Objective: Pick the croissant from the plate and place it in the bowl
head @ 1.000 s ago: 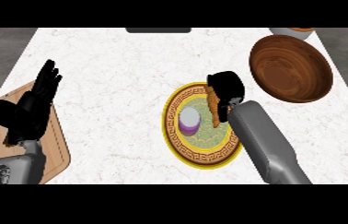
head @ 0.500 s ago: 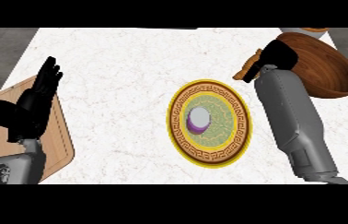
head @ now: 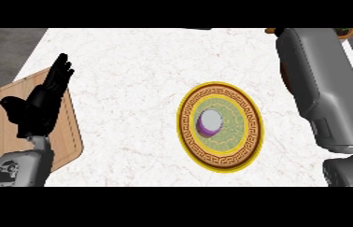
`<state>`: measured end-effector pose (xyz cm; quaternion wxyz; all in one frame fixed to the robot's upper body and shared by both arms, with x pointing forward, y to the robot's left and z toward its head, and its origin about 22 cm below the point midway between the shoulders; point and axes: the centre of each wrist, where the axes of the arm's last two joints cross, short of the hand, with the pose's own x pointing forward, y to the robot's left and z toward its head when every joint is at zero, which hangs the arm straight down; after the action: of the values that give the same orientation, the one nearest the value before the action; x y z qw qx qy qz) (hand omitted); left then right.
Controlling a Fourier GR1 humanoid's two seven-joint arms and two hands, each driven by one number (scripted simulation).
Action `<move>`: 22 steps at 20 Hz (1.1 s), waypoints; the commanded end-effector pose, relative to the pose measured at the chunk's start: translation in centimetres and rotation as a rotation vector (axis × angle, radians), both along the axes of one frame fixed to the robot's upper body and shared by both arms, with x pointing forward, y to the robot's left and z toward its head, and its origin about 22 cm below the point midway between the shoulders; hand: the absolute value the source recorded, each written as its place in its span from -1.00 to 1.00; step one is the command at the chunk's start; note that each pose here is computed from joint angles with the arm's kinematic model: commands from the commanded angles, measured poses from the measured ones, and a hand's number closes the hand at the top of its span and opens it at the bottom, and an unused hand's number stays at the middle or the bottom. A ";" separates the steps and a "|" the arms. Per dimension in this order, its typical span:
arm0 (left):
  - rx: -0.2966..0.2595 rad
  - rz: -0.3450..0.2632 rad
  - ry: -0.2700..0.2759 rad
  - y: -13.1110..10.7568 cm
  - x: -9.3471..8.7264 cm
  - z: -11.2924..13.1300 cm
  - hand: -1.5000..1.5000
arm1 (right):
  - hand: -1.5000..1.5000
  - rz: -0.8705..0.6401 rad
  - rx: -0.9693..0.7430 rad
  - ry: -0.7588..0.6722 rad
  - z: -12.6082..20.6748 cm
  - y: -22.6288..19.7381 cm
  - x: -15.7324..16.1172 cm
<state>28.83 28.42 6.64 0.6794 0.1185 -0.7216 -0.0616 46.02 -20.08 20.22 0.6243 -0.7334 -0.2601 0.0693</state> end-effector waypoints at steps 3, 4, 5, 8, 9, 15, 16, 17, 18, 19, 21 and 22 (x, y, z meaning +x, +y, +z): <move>-0.005 0.000 0.007 0.0 -0.1 -0.4 0.00 | 1.00 -0.291 -0.028 -0.194 3.1 0.4 0.6; -0.005 0.007 0.002 0.3 0.9 0.9 0.00 | 1.00 -0.278 -0.026 -0.205 3.4 1.2 0.7; 0.001 -0.005 0.012 0.4 -0.2 -0.1 0.00 | 1.00 -0.292 -0.003 -0.229 4.2 0.7 0.7; -0.010 -0.003 0.007 -0.2 0.3 0.2 0.00 | 1.00 -0.307 0.001 -0.226 3.4 0.3 0.9; 0.010 0.022 0.020 0.4 0.1 0.0 0.00 | 1.00 -0.317 0.006 -0.247 4.2 0.0 0.8; 0.001 0.032 0.029 0.8 -0.5 -0.9 0.00 | 1.00 -0.314 0.058 -0.301 0.7 -4.6 0.4; 0.001 0.051 0.029 1.1 -0.1 -0.1 0.00 | 1.00 -0.326 0.037 -0.312 0.3 -4.6 0.3; -0.014 0.027 0.002 1.1 -0.6 -0.7 0.00 | 1.00 -0.323 0.064 -0.315 -0.5 -5.0 0.3; 0.001 0.047 0.018 1.9 -0.6 -1.0 0.00 | 1.00 -0.307 0.059 -0.303 -2.5 -5.2 0.0; 0.007 0.054 0.012 2.0 -0.4 0.0 0.00 | 1.00 -0.315 0.064 -0.305 -3.6 -5.5 -0.2; -0.021 0.042 0.024 1.9 -0.2 -0.5 0.00 | 1.00 -0.314 0.047 -0.311 -2.9 -8.3 -0.5; -0.006 0.059 0.023 1.4 0.0 -0.7 0.00 | 1.00 -0.318 0.046 -0.320 -3.4 -9.4 -0.8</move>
<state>28.56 29.76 6.17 0.6872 0.1310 -0.7131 -0.0455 45.82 -26.96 18.12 0.5907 -0.7638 -0.2563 -0.0453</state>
